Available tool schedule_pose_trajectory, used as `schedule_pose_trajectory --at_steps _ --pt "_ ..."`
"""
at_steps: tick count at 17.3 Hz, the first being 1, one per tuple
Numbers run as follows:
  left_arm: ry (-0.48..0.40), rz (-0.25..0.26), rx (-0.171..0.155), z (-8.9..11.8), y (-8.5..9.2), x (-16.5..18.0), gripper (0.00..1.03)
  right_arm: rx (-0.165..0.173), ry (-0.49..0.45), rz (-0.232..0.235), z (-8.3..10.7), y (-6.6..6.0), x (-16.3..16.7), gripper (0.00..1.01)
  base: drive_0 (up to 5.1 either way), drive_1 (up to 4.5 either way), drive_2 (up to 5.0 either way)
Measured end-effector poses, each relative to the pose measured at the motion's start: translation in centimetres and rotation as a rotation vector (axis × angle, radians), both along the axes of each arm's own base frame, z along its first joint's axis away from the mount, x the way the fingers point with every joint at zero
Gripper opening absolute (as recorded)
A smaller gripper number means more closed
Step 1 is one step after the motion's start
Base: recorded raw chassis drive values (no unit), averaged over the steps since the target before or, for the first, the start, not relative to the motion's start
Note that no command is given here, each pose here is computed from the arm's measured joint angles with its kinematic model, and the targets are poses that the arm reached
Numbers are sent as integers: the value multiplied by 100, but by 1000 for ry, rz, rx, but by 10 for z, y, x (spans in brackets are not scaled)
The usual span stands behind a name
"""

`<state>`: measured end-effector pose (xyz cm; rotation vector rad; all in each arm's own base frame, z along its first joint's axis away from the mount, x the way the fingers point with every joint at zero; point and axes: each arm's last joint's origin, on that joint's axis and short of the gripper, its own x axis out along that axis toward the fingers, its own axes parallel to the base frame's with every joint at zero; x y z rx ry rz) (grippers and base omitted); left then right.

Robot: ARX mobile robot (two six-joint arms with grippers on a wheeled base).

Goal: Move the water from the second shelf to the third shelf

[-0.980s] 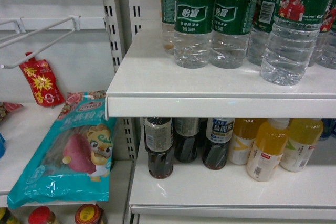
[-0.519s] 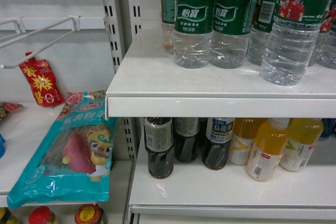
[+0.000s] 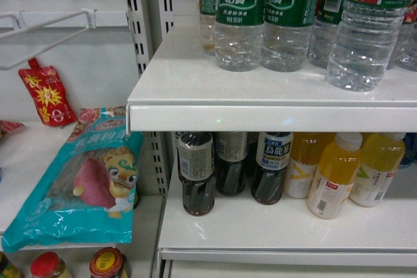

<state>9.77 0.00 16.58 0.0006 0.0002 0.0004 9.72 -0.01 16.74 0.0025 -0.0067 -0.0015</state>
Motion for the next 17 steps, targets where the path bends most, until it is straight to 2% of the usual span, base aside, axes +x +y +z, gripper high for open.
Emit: schedule_pose_trajectory --at_steps 17 --pt "5 0 0 -1 0 0 98 -1 4 2 0 0 0 98 0 0 0"
